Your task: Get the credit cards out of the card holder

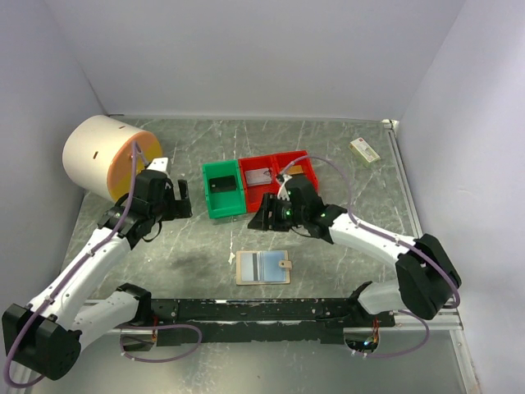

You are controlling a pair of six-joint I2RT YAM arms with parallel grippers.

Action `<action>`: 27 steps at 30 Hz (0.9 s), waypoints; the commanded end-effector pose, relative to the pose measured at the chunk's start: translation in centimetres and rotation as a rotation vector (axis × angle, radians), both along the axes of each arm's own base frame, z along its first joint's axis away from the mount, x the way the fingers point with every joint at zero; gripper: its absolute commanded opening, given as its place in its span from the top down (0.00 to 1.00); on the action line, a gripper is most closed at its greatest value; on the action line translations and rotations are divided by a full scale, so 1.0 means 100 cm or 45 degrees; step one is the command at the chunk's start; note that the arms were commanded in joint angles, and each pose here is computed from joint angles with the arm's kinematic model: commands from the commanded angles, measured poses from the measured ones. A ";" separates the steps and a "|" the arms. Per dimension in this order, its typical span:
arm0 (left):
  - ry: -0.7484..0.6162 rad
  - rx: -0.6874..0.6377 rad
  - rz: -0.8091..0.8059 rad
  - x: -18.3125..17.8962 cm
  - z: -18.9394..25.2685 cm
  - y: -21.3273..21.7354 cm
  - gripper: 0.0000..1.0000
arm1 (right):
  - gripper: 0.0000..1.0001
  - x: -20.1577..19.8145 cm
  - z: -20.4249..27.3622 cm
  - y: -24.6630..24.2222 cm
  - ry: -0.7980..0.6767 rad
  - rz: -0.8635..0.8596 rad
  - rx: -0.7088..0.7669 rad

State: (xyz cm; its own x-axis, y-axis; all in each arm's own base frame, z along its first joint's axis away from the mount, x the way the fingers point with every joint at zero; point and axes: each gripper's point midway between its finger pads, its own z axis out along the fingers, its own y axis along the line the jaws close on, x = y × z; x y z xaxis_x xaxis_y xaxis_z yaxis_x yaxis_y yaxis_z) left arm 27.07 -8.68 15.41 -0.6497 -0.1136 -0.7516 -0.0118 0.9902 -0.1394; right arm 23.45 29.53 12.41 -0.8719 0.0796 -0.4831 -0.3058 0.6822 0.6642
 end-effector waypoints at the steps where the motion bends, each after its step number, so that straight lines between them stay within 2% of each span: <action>1: -0.041 -0.040 -0.085 0.002 0.009 -0.014 0.01 | 0.46 -0.021 0.001 0.008 0.058 -0.022 0.029; 5: -0.002 -0.032 -0.119 0.003 0.004 -0.018 0.02 | 0.50 -0.034 -0.006 0.019 0.103 -0.022 0.009; 9: 0.032 -0.021 -0.124 0.003 -0.001 -0.019 0.03 | 0.55 -0.038 -0.023 0.013 0.151 -0.077 -0.100; 16: -0.010 -0.022 -0.105 0.002 0.005 -0.016 0.03 | 0.56 -0.029 -0.025 0.008 0.141 -0.143 -0.162; 27: 0.006 -0.014 -0.126 -0.001 0.004 -0.020 0.04 | 0.56 -0.024 -0.023 0.024 0.142 -0.111 -0.166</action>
